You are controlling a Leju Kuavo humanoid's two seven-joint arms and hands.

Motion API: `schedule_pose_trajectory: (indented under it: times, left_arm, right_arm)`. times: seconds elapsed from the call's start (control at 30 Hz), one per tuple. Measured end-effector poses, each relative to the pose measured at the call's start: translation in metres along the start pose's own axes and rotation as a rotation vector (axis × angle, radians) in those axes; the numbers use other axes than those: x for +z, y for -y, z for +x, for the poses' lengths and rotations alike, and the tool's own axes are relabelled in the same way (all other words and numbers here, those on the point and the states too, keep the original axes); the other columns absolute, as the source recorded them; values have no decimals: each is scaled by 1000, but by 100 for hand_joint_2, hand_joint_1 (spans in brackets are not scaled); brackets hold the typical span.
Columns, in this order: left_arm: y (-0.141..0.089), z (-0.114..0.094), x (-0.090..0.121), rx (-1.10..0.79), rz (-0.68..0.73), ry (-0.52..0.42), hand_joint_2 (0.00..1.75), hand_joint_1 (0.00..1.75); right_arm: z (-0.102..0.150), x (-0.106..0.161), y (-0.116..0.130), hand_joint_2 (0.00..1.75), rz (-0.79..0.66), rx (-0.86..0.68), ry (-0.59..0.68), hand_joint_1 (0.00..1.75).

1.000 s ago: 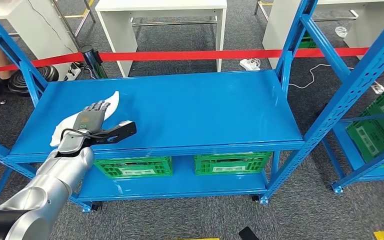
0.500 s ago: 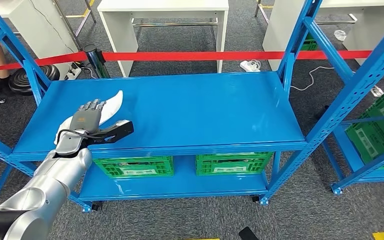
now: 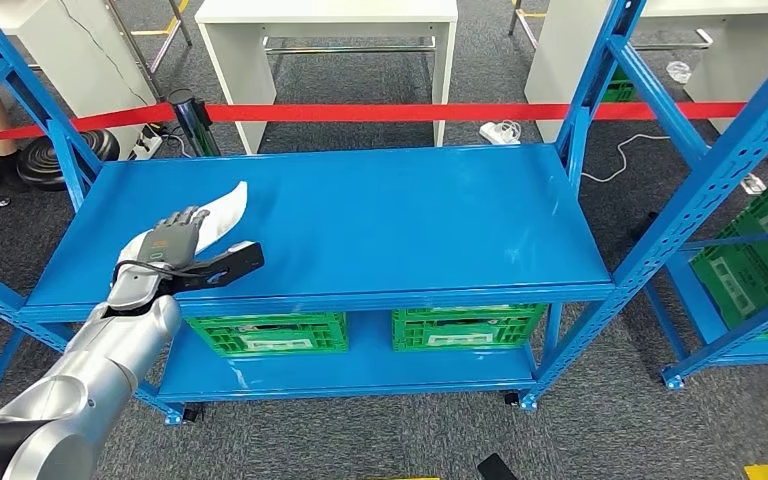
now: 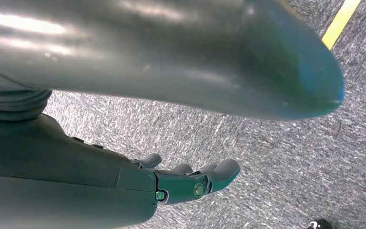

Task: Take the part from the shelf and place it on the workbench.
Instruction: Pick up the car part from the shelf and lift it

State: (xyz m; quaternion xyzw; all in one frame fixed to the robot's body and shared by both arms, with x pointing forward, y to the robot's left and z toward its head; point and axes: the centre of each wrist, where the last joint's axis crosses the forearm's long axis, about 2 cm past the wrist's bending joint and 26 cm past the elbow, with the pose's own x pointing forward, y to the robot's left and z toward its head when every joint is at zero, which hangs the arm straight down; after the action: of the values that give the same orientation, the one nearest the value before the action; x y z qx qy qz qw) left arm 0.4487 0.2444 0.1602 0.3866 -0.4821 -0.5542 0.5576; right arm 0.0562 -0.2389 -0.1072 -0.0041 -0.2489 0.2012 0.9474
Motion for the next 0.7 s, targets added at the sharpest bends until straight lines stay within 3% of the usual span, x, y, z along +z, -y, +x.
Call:
schedule_pose_trajectory:
  times: [0.7]
  left_arm:
    - [12,-5,4,3,-18,-12,0,0]
  right_arm:
    - [0,0,-1,0,-1,-5,-3,0]
